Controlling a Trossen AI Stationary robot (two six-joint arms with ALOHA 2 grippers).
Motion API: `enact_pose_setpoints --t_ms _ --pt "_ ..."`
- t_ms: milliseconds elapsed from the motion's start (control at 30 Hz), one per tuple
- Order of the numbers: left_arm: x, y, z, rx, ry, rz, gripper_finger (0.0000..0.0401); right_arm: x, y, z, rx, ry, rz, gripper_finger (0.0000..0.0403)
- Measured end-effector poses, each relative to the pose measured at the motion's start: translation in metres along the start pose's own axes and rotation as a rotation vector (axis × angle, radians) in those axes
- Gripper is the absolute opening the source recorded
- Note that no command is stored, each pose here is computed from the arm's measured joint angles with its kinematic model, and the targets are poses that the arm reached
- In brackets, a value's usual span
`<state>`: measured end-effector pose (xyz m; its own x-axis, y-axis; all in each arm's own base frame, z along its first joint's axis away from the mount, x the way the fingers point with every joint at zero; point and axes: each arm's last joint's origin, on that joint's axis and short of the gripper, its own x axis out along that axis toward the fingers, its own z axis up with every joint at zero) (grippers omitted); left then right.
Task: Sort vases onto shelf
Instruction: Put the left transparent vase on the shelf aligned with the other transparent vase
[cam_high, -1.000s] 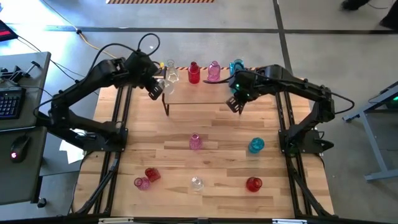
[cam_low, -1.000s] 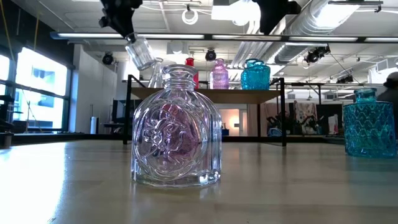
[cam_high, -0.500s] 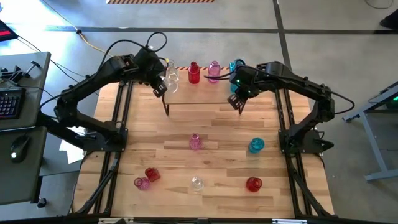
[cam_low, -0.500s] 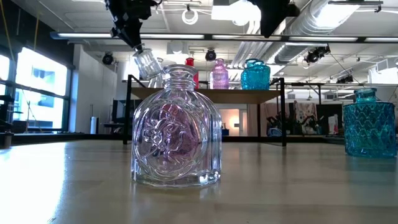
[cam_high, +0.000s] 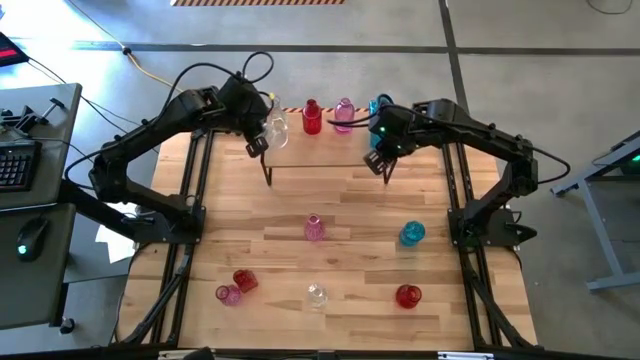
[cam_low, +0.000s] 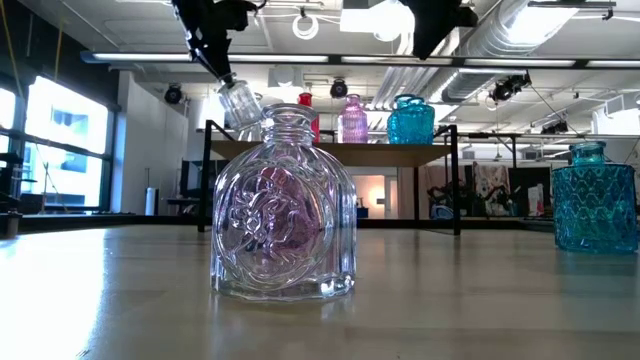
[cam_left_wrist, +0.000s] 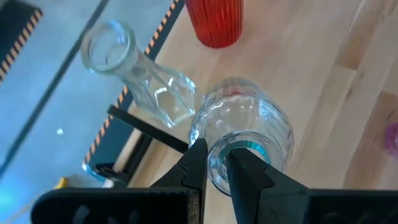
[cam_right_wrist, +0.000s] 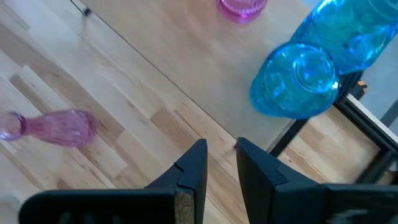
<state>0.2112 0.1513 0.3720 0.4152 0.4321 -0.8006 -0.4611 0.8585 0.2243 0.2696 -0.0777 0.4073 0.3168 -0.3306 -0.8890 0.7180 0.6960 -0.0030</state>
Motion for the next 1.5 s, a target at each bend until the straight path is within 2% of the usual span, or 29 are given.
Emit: enact_pose_setpoints --t_ms 267,467,733,1167,1500 --pt "0.0 0.001 0.002 0.153 -0.016 0.017 0.0032 0.0 0.001 0.002 0.058 -0.02 0.012 0.0067" --pt "0.001 0.002 0.002 0.22 -0.002 0.047 0.0032 0.0 0.001 0.002 0.089 -0.028 -0.001 0.0067" --pt "0.016 -0.002 0.004 0.244 0.054 0.024 0.0032 0.0 0.001 0.002 0.091 -0.029 -0.003 0.0067" --pt "0.018 -0.002 0.005 0.246 0.055 0.031 0.0033 0.0 0.001 0.002 0.07 -0.03 -0.005 0.0067" --pt "0.033 -0.003 0.008 0.241 0.095 0.033 0.0033 0.0 0.001 0.002 0.053 -0.029 -0.006 0.0067"
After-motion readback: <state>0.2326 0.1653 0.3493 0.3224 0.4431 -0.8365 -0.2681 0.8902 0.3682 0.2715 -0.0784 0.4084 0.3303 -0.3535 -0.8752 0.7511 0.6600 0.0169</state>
